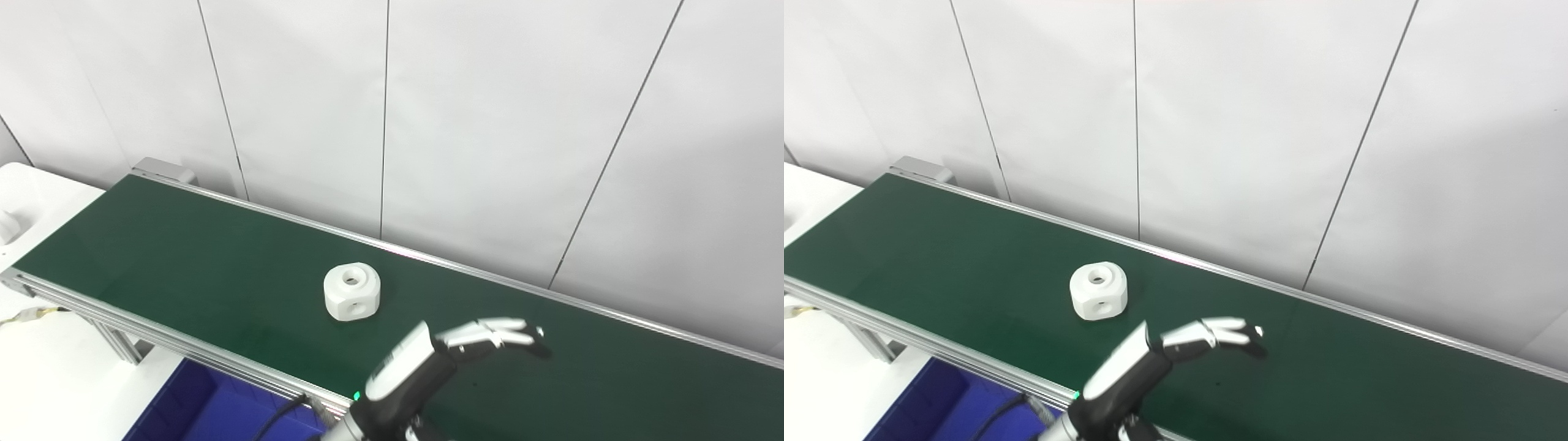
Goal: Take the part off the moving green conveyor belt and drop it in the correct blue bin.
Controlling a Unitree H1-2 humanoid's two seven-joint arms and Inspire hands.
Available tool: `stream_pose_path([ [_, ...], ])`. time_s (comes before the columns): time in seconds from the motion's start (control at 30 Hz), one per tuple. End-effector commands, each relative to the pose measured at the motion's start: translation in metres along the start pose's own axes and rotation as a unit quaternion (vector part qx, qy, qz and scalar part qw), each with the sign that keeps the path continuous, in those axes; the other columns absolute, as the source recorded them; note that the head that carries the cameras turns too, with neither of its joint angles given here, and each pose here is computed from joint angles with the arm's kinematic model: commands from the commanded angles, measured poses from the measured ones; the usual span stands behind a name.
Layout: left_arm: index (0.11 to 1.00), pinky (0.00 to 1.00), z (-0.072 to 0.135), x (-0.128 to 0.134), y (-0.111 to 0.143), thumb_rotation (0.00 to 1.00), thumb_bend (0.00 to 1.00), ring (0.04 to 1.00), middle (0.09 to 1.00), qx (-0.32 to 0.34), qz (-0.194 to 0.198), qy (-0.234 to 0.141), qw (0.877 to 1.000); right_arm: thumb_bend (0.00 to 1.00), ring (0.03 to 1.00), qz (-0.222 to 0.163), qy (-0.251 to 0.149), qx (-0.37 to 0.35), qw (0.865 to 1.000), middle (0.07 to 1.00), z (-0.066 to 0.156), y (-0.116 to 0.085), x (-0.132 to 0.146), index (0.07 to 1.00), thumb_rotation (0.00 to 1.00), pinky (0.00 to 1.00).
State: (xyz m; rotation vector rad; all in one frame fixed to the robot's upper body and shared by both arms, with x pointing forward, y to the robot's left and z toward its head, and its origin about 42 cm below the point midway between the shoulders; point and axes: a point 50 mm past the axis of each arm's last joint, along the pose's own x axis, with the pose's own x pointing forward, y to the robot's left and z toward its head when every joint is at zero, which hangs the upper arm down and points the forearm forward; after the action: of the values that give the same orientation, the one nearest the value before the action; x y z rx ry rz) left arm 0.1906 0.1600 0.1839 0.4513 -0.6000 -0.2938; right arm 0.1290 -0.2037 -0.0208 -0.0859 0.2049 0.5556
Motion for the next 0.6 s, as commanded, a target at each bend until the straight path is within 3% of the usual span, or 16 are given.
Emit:
stream_pose_path([
  [0.0, 0.757, 0.82, 0.002, 0.011, 0.004, 0.65, 1.00, 0.864, 0.867, 0.032, 0.007, -0.016, 0.999, 1.00, 1.000, -0.003, -0.033, -0.010, 0.999, 1.000, 0.009, 0.002, 0.003, 0.990, 0.97, 1.00],
  [0.27, 0.798, 0.90, -0.028, 0.040, 0.021, 0.62, 0.97, 0.894, 0.896, 0.148, 0.001, -0.003, 0.989, 1.00, 1.000, -0.002, -0.032, -0.009, 0.999, 1.000, 0.008, 0.002, 0.005, 0.985, 0.97, 1.00],
  [0.57, 0.805, 0.86, -0.065, 0.063, 0.048, 0.59, 1.00, 0.868, 0.874, 0.270, -0.010, 0.046, 0.962, 1.00, 1.000, -0.001, -0.032, -0.012, 0.999, 1.000, 0.008, 0.002, 0.005, 0.975, 0.96, 1.00],
])
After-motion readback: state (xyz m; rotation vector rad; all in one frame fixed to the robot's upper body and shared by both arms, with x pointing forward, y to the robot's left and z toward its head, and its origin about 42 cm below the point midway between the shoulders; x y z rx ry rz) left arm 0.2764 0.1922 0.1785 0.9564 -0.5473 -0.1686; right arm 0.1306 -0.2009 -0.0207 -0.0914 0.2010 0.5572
